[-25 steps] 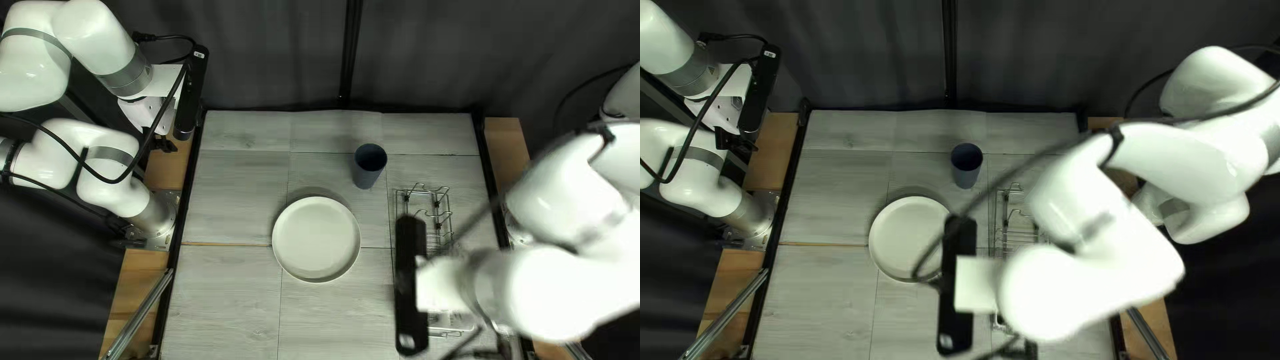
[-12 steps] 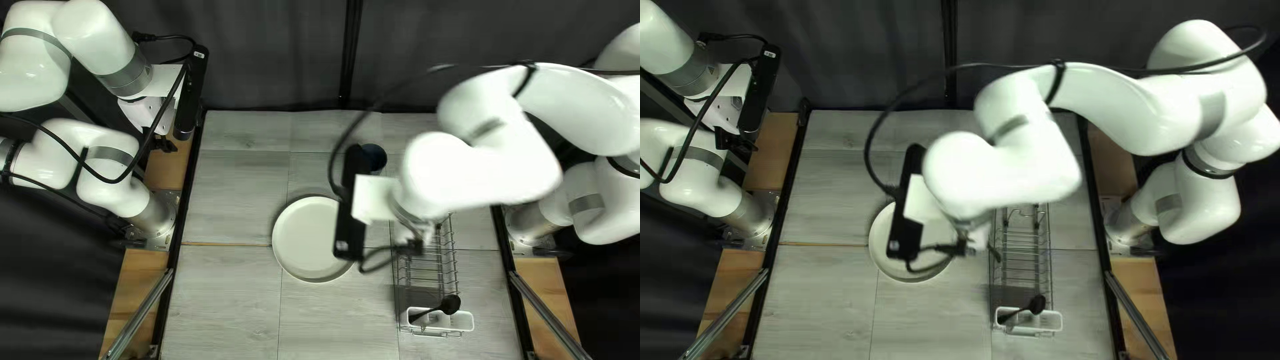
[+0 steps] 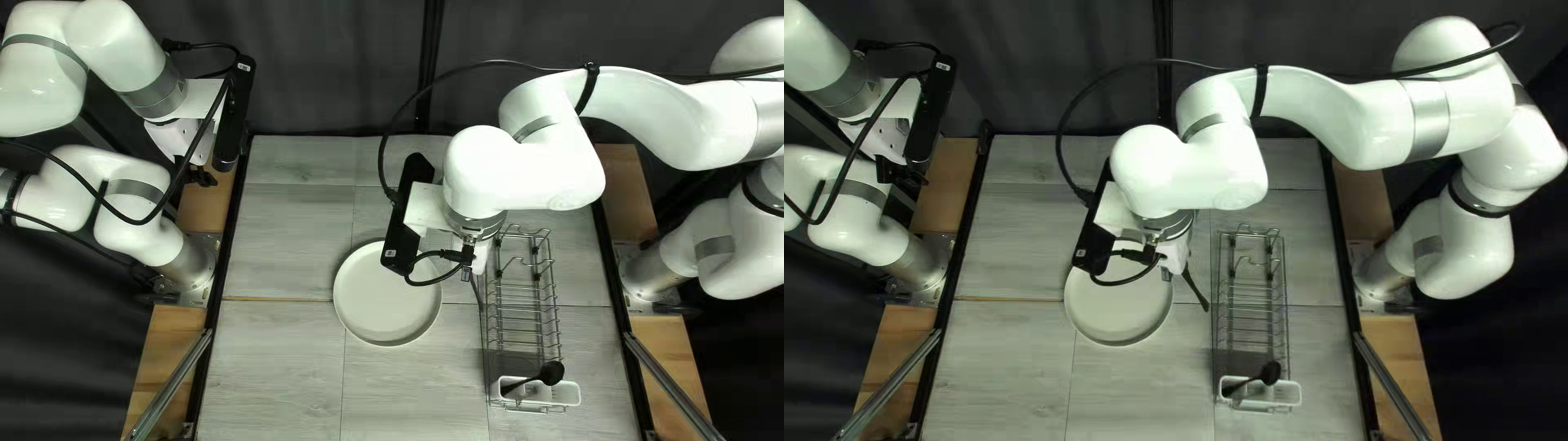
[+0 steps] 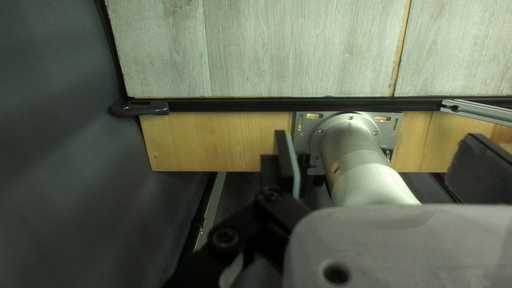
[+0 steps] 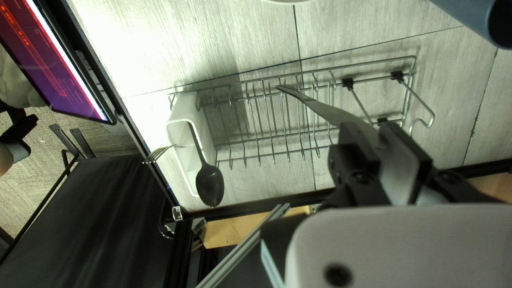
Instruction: Pick up and place plate onto table. Place down one fork to the left of the plate. Place spoon and knife to the right of the plate. Place cup above the knife and spoon
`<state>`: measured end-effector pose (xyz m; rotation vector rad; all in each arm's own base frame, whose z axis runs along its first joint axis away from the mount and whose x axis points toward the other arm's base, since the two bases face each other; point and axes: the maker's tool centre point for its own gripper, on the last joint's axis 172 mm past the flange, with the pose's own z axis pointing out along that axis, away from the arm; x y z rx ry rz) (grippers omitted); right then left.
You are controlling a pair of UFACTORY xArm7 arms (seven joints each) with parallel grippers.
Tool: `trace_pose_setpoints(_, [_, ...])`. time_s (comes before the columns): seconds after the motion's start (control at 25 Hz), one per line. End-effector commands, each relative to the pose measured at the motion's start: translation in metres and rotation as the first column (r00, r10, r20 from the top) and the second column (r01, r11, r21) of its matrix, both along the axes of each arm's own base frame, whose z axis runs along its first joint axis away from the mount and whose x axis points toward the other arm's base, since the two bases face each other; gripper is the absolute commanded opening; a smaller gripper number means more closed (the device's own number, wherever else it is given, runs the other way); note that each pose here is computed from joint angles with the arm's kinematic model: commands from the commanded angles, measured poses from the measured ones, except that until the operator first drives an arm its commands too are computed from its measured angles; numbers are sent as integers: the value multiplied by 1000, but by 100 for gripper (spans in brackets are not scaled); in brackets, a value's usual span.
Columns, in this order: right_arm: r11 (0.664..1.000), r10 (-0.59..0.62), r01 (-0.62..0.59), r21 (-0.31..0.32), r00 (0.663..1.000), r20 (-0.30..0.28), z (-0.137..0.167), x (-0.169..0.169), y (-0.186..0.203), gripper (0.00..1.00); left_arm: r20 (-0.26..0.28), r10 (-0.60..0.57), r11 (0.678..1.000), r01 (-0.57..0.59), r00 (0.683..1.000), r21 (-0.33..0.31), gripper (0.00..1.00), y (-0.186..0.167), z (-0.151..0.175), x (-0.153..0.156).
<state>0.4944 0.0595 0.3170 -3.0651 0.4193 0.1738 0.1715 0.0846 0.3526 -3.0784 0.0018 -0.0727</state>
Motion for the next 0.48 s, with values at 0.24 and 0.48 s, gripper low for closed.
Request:
trace_pose_setpoints(0.24, [923, -356, 356, 146, 934, -30, -32, 32, -53, 0, 0, 0, 1000, 0, 1000, 0, 100, 0, 0, 0])
trace_pose_setpoints(0.48, [864, -464, 469, 181, 883, -75, -51, 46, -68, 0, 0, 0, 1000, 0, 1000, 0, 100, 0, 0, 0])
